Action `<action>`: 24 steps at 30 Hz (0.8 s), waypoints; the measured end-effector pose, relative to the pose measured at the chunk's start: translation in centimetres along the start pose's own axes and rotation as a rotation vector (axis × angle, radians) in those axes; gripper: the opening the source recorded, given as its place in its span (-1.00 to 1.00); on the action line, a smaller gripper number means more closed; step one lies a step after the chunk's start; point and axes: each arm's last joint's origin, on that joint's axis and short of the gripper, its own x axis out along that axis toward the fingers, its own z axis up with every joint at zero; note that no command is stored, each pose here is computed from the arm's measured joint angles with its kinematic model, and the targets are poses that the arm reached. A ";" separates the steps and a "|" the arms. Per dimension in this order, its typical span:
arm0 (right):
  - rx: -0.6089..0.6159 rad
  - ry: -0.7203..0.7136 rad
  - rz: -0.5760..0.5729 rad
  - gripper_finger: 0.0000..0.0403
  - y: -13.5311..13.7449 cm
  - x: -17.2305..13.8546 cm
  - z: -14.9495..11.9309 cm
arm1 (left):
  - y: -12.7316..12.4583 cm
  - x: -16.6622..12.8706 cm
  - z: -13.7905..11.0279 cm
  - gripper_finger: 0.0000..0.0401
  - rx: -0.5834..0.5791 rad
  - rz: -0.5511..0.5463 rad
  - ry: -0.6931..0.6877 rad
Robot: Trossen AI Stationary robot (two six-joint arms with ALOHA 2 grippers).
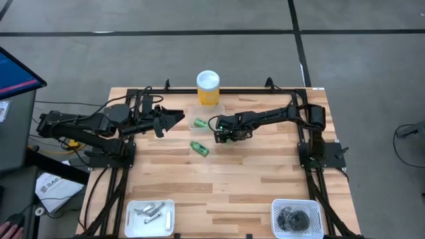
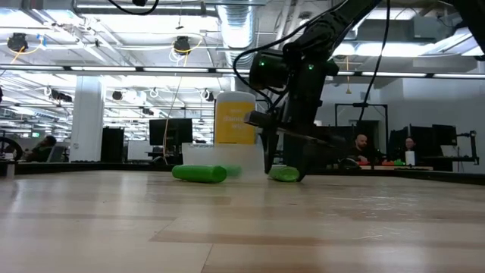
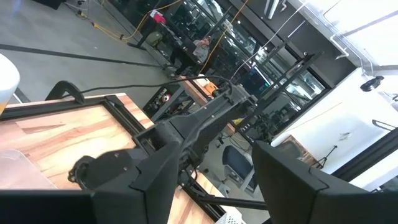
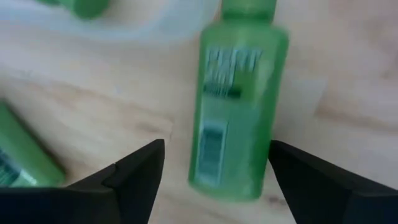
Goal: Pick & Place Travel size toiletries
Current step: Put the top green shampoo into the transparent bin
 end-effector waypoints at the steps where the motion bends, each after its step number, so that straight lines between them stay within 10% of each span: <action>1: -0.009 -0.007 -0.003 0.42 0.0 -0.1 0.2 | 0.0 0.0 0.0 0.00 0.000 0.000 0.000; 24: -0.140 0.049 -0.050 -0.07 0.1 -0.2 -0.4 | -0.1 0.0 0.1 0.00 -0.007 -0.009 -0.011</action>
